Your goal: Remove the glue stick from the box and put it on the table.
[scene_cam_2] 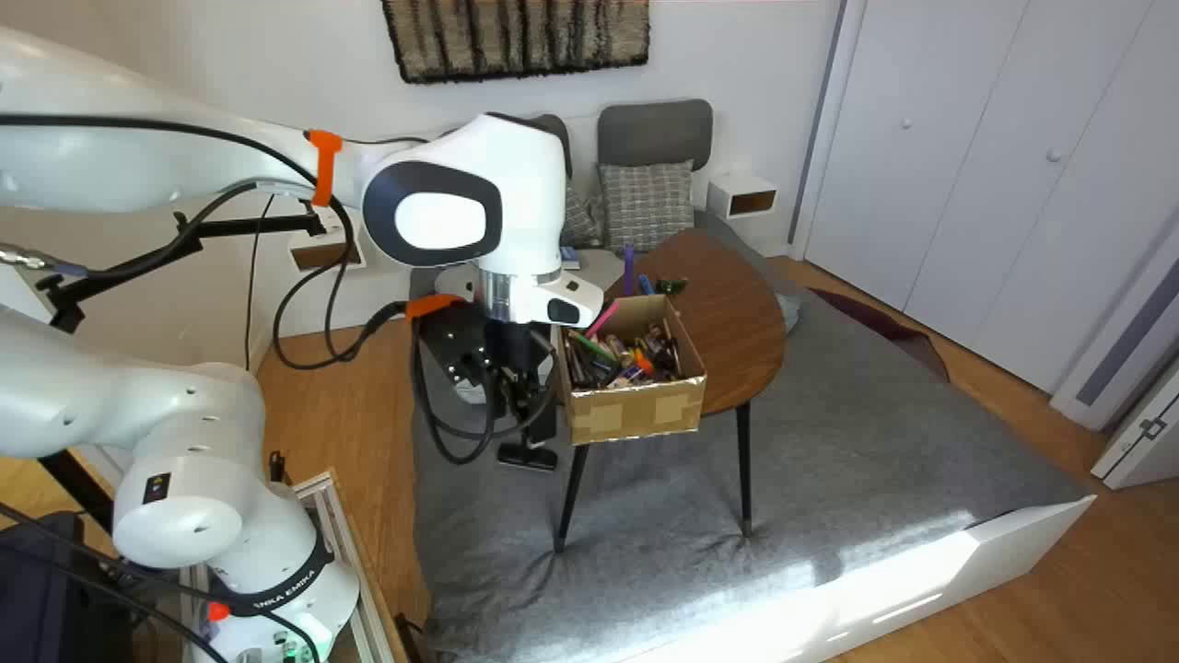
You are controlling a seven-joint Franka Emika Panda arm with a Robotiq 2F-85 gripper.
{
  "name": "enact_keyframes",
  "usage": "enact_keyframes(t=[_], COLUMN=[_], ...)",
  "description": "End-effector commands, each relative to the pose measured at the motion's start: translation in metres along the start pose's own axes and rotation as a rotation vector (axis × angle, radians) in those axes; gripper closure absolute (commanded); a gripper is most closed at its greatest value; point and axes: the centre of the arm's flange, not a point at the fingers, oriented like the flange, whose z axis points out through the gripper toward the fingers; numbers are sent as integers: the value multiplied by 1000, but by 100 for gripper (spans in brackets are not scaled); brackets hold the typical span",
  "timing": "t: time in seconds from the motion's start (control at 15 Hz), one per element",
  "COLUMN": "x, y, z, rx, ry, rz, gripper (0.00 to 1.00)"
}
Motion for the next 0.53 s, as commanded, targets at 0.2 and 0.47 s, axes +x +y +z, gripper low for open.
enact_keyframes(t=[0.2,0.47], x=[0,16], y=[0,-15], z=[0,-18], rx=[0,58], ry=[0,131], rz=[0,-18], gripper=[0,0])
